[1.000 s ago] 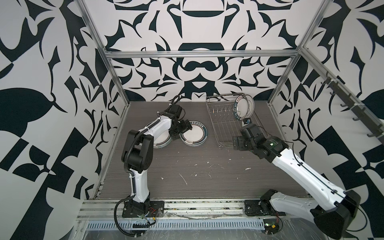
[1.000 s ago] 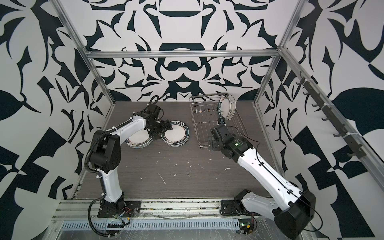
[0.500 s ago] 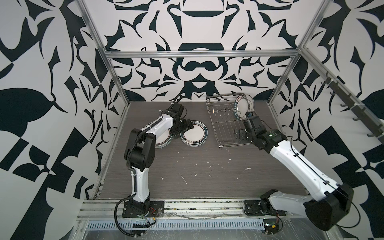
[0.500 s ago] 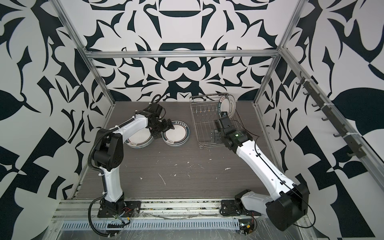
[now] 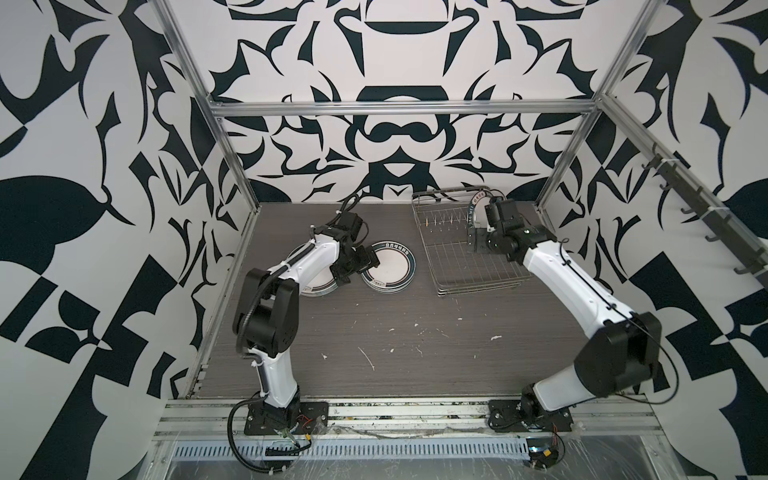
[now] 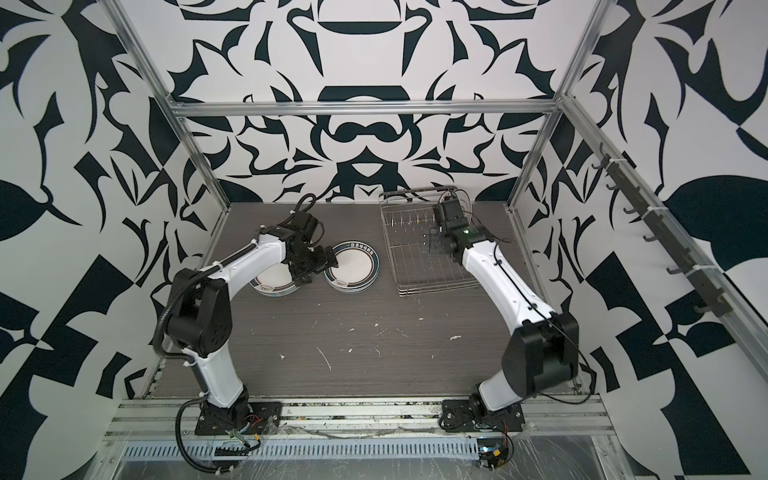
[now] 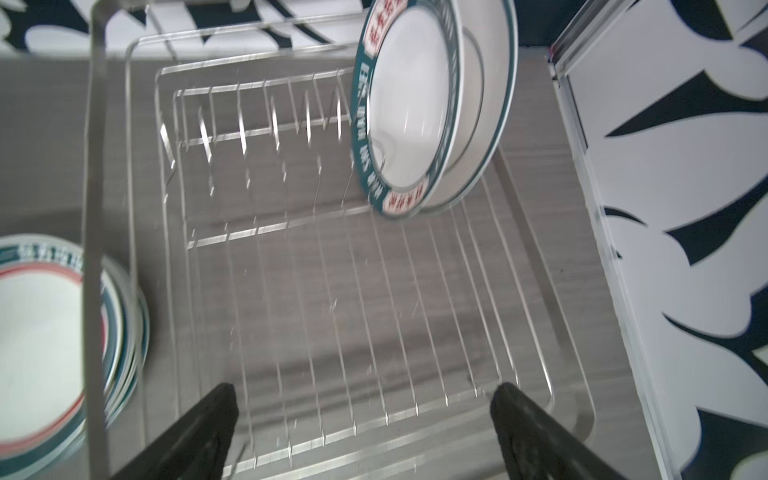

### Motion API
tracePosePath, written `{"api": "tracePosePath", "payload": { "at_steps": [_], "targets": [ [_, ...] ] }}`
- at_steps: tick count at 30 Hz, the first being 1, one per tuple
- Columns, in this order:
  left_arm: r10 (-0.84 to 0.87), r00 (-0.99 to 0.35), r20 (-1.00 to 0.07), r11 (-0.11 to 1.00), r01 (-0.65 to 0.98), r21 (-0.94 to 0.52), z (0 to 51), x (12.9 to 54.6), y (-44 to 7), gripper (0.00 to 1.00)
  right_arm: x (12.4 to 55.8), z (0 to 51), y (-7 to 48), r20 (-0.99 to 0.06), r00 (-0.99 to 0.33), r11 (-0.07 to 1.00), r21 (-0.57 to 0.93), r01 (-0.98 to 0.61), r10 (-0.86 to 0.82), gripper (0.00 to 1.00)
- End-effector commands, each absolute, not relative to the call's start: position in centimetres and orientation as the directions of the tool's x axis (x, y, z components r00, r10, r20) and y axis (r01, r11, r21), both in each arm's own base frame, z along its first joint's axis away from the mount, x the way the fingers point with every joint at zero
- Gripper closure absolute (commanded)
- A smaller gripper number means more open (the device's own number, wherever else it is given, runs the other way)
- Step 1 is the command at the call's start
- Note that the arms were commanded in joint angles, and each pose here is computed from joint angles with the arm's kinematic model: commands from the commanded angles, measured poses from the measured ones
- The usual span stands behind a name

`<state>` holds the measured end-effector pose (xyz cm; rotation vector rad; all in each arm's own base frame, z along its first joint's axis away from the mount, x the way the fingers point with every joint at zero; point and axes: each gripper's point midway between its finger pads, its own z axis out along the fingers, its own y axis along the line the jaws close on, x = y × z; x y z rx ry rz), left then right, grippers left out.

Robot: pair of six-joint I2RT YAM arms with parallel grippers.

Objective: Unload the plates from the dish rack
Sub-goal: 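Grip the nearest HAO SHI HAO WEI plate in the rack with right gripper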

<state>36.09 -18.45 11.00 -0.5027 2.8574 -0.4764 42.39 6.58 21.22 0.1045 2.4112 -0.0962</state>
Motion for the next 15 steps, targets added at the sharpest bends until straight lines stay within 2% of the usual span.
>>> {"api": "tracePosePath", "payload": {
  "at_steps": [1,8,15],
  "targets": [
    [-0.368,-0.911,-0.185,0.913,-0.315,-0.260,12.8,33.0,-15.3,0.01,46.2,22.7,5.8,-0.719,-0.694,0.991,-0.063,0.120,0.038,0.01],
    [-0.432,-0.856,-0.284,0.894,-0.364,-0.263,15.2,29.0,-10.3,0.01,52.2,22.1,4.1,-0.731,-0.681,0.984,-0.085,0.159,0.047,0.03],
    [-0.497,-0.770,-0.400,0.867,-0.422,-0.266,17.3,26.4,-5.9,0.01,54.8,21.0,3.0,-0.699,-0.714,0.979,-0.111,0.171,0.046,0.07]
  ]
}}
